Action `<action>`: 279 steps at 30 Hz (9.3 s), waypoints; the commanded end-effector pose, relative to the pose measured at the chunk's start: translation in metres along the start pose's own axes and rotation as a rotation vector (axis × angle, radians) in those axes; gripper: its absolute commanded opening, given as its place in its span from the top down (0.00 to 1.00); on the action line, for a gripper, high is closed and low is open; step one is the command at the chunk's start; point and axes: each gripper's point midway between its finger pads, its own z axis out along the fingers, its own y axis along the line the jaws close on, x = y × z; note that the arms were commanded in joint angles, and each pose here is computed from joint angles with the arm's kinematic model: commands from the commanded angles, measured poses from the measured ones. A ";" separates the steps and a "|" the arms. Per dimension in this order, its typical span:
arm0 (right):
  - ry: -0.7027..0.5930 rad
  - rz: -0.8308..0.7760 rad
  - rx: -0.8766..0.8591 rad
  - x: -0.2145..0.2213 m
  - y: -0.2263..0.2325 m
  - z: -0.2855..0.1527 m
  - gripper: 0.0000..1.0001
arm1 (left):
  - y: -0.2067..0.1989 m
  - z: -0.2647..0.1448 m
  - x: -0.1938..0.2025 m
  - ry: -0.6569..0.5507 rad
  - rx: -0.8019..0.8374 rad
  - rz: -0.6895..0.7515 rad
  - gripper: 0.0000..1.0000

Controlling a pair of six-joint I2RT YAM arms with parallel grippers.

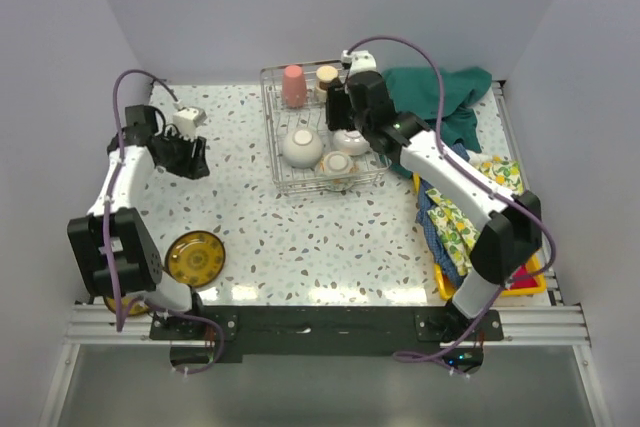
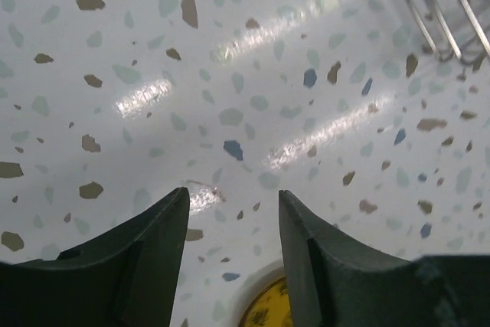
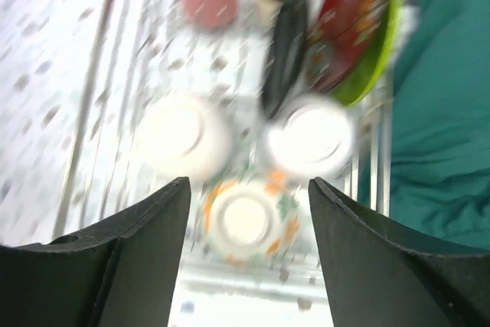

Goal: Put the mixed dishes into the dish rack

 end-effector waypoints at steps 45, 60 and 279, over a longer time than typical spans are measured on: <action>0.192 -0.043 -0.856 0.102 0.082 -0.118 0.22 | -0.063 -0.031 0.066 0.138 0.518 0.455 1.00; 0.190 0.028 -0.959 0.064 0.155 -0.100 0.25 | -0.141 -0.055 -0.032 -0.141 0.674 0.377 1.00; 0.238 -0.156 -1.116 0.098 0.158 -0.084 0.12 | -0.045 -0.033 0.027 0.005 0.427 0.277 1.00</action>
